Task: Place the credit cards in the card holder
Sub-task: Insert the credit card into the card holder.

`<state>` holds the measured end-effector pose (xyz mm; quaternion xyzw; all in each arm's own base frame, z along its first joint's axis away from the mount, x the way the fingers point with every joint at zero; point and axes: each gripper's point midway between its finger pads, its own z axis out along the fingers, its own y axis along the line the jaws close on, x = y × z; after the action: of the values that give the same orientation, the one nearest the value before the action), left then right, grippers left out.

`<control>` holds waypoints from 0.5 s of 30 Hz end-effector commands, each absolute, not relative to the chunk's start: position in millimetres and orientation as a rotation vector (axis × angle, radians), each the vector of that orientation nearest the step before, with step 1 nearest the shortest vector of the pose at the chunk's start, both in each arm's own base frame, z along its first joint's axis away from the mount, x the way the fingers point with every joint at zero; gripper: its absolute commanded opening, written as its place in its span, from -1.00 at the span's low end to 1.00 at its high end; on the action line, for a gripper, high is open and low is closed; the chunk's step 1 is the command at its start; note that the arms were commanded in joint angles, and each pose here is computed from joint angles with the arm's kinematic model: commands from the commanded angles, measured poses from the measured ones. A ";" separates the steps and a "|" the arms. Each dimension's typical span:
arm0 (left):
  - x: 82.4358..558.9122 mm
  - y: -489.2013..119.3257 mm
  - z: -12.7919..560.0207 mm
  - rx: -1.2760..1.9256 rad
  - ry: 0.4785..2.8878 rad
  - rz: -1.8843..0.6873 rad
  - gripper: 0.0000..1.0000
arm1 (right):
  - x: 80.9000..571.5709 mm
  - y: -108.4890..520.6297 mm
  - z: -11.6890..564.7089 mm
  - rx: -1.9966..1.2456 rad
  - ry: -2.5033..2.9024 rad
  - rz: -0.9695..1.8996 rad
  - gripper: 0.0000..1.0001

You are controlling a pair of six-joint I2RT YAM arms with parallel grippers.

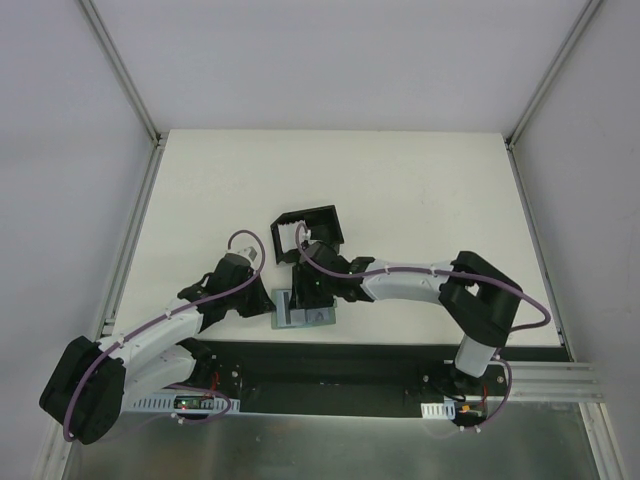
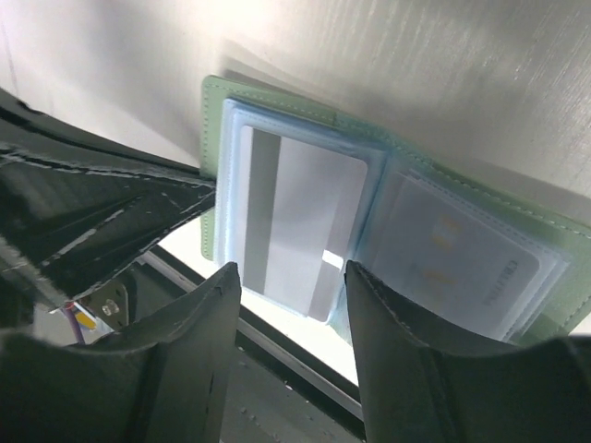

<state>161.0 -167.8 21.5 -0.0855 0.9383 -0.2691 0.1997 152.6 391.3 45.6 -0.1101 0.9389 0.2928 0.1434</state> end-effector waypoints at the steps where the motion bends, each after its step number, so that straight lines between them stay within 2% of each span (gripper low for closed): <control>1: 156.9 -163.2 17.7 -0.242 2.643 -0.729 -1.00 | 145.9 398.2 42.9 -0.342 2.743 0.855 0.04; 7: 158.1 -163.7 18.2 -0.239 2.646 -0.726 -1.00 | 143.9 412.4 49.3 -0.394 2.720 0.907 0.03; 12: 159.0 -164.4 19.7 -0.242 2.641 -0.730 -1.00 | 146.1 419.5 57.2 -0.417 2.688 0.943 -0.20; 15: 158.5 -165.0 19.9 -0.240 2.643 -0.735 -1.00 | 145.9 421.2 56.4 -0.431 2.691 0.949 -0.24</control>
<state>158.7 -165.7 19.2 -0.0871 0.9409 -0.2633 0.1943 147.0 397.0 33.9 -0.1275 0.9414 0.2866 0.1242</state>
